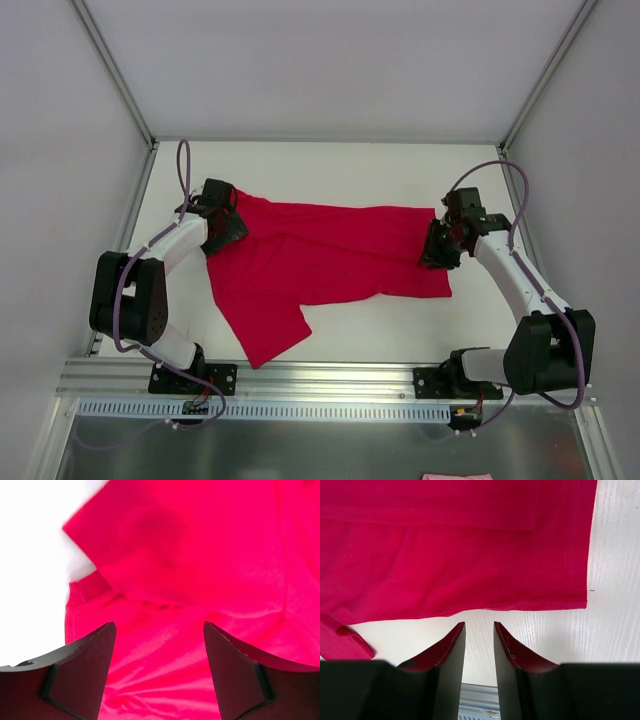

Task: Fold and stack the t-shirts
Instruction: Fold the flattened tshirt in 1/3 of the way

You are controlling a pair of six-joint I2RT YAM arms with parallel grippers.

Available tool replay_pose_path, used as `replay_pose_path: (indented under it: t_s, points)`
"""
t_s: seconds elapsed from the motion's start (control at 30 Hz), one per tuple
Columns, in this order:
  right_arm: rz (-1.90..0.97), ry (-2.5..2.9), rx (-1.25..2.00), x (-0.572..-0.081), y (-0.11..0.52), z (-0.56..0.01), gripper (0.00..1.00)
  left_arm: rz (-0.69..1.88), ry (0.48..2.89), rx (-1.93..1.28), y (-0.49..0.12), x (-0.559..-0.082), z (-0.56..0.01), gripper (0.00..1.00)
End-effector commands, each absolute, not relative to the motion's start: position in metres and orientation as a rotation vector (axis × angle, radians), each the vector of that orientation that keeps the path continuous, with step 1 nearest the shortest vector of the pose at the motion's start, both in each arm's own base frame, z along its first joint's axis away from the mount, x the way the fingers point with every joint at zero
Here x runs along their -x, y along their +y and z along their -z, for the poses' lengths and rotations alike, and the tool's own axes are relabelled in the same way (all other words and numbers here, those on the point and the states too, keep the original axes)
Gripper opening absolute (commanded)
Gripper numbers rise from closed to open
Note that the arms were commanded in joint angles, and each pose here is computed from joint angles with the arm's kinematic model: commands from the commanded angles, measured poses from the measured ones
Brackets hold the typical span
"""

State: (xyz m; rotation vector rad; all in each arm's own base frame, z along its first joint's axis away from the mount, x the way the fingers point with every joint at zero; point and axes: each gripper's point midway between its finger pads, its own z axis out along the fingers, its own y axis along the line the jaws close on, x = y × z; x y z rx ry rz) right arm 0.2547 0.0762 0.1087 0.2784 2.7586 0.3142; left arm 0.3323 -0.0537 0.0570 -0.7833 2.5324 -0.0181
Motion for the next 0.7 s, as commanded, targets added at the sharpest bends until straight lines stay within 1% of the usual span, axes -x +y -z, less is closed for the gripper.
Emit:
replay_pose_path:
  t_s: [0.0, 0.03, 0.07, 0.17, 0.27, 0.4, 0.67]
  points:
    - [-0.368, 2.732, -0.259, -0.251, 0.083, -0.118, 0.32, -0.031, 2.430, 0.758, -0.040, -0.351, -0.068, 0.69]
    - [-0.366, 2.731, -0.255, -0.250, 0.083, -0.118, 0.32, -0.050, 2.422, 0.761, -0.037, -0.353, -0.068, 0.67]
    - [-0.363, 2.738, -0.245, -0.248, 0.082, -0.118, 0.32, -0.058, 2.422, 0.764, -0.036, -0.353, -0.067, 0.62]
    - [-0.347, 2.748, -0.237, -0.246, 0.080, -0.117, 0.32, -0.072, 2.419, 0.789, -0.033, -0.352, -0.065, 0.60]
    - [-0.342, 2.756, -0.237, -0.244, 0.079, -0.115, 0.31, -0.094, 2.421, 0.815, -0.030, -0.349, -0.060, 0.61]
    - [-0.342, 2.761, -0.233, -0.243, 0.079, -0.116, 0.30, -0.127, 2.434, 0.834, -0.026, -0.345, -0.052, 0.65]
    - [-0.307, 2.773, -0.226, -0.235, 0.074, -0.117, 0.29, -0.140, 2.435, 0.862, -0.025, -0.347, -0.044, 0.65]
